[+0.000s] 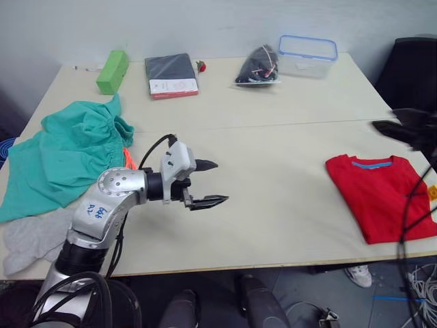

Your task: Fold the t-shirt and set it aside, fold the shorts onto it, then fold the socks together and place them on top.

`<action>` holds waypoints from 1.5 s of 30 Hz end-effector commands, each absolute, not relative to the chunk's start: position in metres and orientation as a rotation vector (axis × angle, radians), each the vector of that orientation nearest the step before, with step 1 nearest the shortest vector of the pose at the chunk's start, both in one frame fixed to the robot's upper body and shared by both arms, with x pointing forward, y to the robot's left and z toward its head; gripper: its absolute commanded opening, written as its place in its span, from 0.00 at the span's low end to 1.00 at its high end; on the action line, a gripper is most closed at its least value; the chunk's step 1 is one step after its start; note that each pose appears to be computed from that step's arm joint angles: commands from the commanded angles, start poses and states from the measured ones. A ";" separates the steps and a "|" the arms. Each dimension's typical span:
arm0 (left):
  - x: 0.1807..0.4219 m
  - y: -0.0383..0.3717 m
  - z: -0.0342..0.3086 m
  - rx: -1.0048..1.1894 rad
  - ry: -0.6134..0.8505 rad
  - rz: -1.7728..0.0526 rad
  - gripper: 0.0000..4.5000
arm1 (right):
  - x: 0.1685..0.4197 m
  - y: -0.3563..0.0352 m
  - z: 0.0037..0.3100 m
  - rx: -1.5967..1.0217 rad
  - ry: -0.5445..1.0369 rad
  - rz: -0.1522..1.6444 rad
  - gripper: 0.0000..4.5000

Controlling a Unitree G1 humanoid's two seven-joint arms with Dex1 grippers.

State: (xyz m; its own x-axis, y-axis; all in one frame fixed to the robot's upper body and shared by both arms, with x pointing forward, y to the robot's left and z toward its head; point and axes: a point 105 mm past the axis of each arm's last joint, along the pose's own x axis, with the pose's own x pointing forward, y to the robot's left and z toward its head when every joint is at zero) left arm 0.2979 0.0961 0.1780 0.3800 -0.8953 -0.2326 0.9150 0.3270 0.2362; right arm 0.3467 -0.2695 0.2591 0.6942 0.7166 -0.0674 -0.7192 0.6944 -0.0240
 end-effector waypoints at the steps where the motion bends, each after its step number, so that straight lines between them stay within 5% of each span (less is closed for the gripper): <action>1: 0.304 0.119 0.181 0.439 0.057 -1.058 1.00 | 0.314 -0.193 0.276 -0.098 -0.026 1.091 0.99; 4: 0.320 0.167 0.173 0.552 0.125 -0.819 1.00 | 0.286 -0.136 0.261 -0.147 -0.043 1.298 0.99; 9: 0.340 0.218 0.171 0.703 0.187 -0.534 1.00 | 0.260 -0.098 0.234 -0.209 -0.042 1.432 0.99; 27: 0.395 0.268 0.137 0.782 0.328 -0.280 1.00 | 0.254 -0.083 0.224 -0.177 -0.039 1.405 0.99; 37: 0.400 0.262 0.144 0.667 0.309 -0.315 0.37 | 0.255 -0.087 0.219 -0.182 -0.028 1.343 1.00; 42: 0.385 0.211 0.161 0.604 0.271 -0.550 0.04 | 0.254 -0.092 0.214 -0.228 -0.010 1.326 1.00; 45: 0.368 0.165 0.172 0.580 0.244 -0.741 0.01 | 0.255 -0.095 0.210 -0.251 -0.002 1.317 1.00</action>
